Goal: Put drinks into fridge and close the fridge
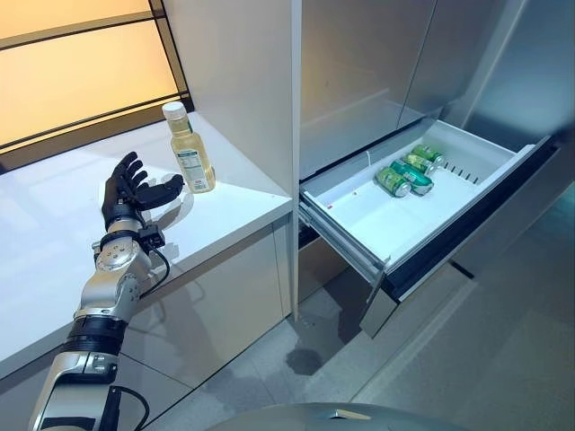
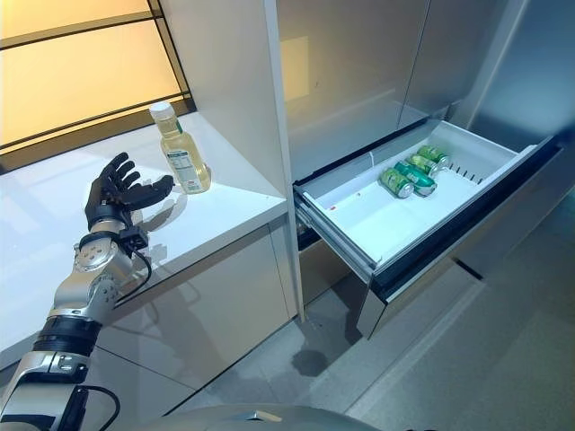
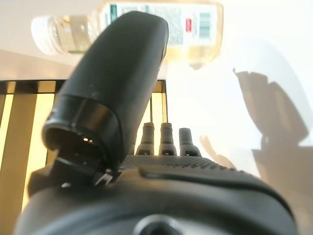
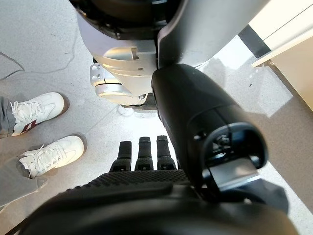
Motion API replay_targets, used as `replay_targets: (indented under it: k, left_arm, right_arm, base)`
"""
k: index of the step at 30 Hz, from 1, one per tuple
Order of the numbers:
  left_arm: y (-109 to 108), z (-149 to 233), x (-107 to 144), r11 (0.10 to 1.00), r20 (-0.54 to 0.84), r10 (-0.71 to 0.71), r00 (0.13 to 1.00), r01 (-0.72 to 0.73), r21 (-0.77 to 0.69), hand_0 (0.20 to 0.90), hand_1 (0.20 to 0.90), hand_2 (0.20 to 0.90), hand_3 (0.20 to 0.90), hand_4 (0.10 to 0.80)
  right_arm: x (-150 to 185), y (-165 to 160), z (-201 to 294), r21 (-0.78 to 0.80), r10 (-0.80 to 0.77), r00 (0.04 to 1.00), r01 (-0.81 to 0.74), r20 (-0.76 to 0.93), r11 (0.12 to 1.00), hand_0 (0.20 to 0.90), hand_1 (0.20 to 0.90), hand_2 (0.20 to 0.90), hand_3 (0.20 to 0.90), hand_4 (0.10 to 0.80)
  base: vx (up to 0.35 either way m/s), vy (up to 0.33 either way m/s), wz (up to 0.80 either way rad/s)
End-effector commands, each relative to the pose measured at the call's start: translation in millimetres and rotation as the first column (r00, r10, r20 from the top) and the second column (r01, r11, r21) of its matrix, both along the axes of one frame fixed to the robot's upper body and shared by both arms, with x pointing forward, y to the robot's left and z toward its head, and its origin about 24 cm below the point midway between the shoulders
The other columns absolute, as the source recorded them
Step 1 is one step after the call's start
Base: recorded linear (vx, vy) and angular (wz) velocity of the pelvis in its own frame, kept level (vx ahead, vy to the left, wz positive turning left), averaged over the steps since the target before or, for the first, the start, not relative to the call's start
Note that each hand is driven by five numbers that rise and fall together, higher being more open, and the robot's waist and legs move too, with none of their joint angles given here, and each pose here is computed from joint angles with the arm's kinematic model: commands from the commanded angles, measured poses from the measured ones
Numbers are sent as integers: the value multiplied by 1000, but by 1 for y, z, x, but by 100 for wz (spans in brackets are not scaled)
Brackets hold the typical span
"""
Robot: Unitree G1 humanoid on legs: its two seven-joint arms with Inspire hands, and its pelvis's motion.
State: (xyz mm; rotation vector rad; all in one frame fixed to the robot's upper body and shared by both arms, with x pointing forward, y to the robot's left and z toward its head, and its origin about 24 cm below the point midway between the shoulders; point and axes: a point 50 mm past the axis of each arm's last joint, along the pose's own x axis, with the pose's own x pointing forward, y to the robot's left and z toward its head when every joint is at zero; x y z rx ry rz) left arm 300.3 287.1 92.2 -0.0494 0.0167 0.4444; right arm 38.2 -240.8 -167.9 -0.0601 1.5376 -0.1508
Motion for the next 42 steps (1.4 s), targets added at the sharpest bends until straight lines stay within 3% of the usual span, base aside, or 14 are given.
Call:
replay_targets:
  k: [1, 31, 42]
  left_arm:
    - [-24, 95, 28, 992, 373, -109, 921, 79, 95, 900, 900, 900, 900, 800]
    - [-43, 114, 43, 977, 417, -114, 902, 27, 209, 900, 900, 900, 900, 800]
    - [-46, 109, 53, 983, 384, -100, 918, 31, 182, 900, 900, 900, 900, 800]
  right_arm:
    - [9, 4, 0, 38, 19, 1000, -19, 12, 999, 900, 900, 900, 900, 800]
    - [9, 4, 0, 37, 24, 1000, -24, 6, 999, 900, 900, 900, 900, 800]
    - [8, 4, -1, 39, 26, 1000, -26, 7, 999, 900, 900, 900, 900, 800]
  base:
    - [0, 0, 0]
    - [5, -2, -2]
    - [0, 0, 0]
